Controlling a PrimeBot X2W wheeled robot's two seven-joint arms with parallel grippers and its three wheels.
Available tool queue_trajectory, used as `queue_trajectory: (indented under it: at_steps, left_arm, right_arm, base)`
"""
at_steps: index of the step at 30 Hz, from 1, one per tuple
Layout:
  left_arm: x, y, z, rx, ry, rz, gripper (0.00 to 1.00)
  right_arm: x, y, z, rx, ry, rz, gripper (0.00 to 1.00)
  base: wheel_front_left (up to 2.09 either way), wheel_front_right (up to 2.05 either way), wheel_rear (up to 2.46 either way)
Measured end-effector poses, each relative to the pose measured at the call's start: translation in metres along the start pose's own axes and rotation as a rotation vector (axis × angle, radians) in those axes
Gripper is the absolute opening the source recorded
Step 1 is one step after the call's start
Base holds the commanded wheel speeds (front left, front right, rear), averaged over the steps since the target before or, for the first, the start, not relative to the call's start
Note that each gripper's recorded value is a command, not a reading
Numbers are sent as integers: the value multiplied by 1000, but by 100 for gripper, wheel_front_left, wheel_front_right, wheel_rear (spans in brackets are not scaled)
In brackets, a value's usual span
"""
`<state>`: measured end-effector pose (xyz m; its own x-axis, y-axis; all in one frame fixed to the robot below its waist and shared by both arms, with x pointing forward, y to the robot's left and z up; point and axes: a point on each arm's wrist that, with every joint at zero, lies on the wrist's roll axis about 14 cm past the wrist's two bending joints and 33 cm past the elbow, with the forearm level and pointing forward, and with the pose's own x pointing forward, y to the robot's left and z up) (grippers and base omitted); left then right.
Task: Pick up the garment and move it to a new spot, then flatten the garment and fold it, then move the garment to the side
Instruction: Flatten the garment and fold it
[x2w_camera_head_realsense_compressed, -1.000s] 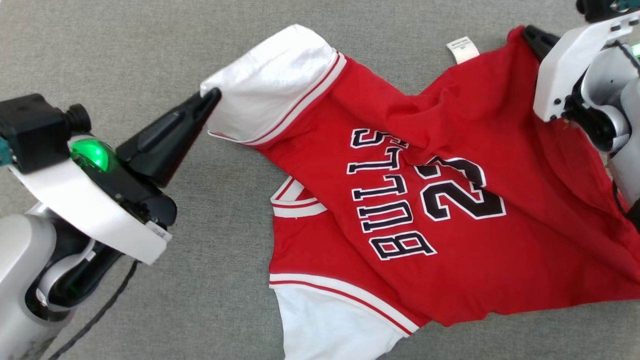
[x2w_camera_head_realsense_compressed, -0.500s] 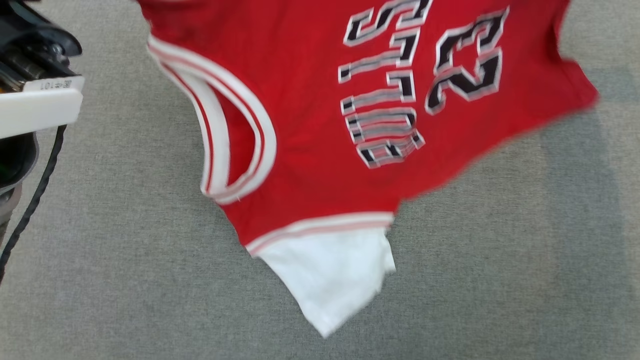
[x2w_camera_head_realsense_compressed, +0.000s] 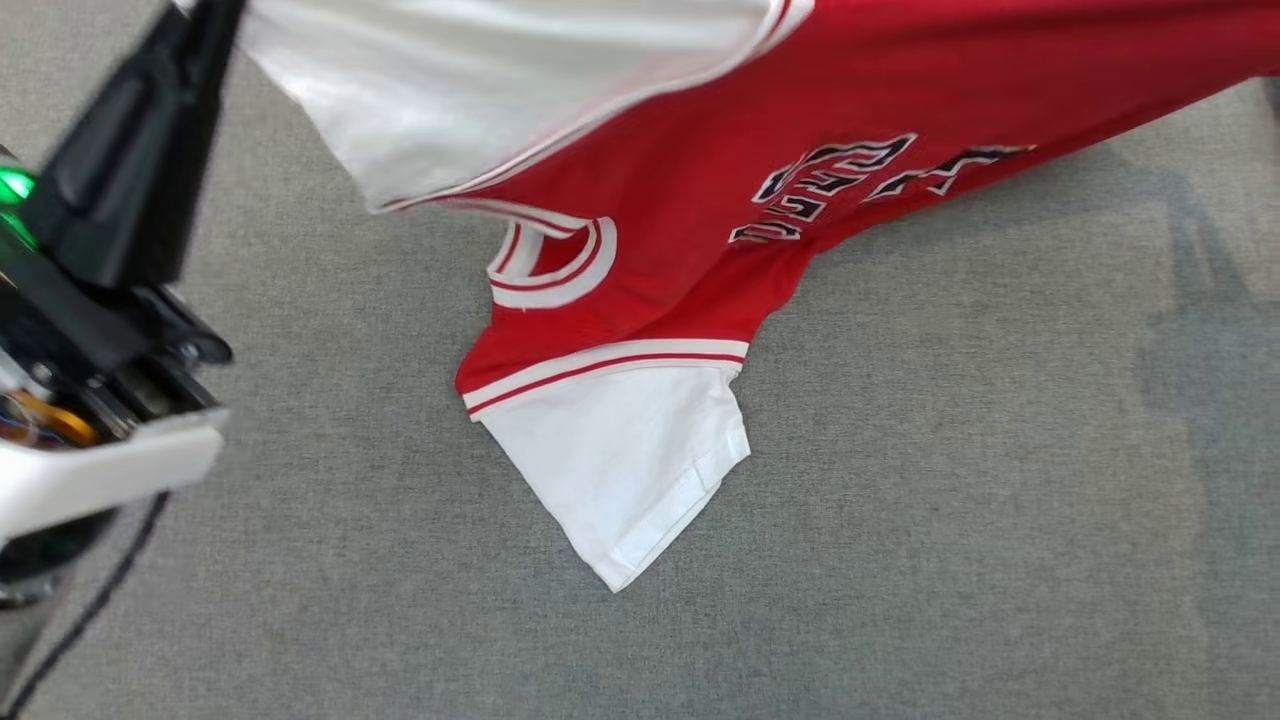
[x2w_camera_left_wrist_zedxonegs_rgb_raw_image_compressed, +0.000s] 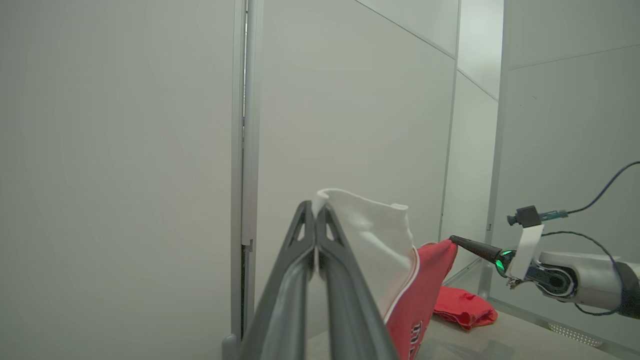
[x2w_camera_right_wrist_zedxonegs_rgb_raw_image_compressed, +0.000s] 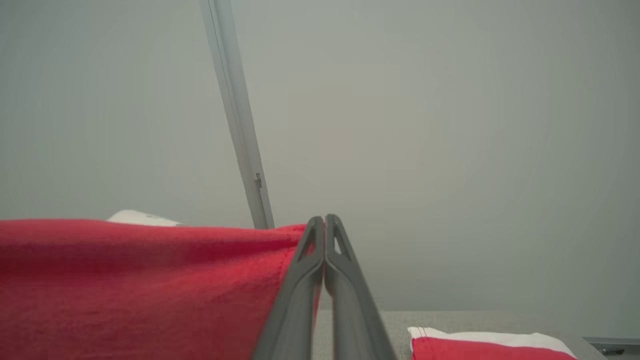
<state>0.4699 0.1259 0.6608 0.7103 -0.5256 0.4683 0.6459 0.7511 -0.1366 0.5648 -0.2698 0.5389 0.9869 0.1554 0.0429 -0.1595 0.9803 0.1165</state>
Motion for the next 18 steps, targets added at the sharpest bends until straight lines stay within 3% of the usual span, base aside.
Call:
queue_trajectory:
  at_steps: [5,9,18]
  left_arm:
    - [37,-9,30,109,-35,-112,0]
    - [80,-3,46,246,-38,-170,0]
    - [177,56,57,551,-134,-105,0]
  right_arm:
    - [7,11,43,-33,-70,39,0]
    - [36,30,80,-62,-127,77,0]
    - [115,47,122,-81,-247,17,0]
  base:
    - [0,0,0]
    - [0,0,0]
    - [0,0,0]
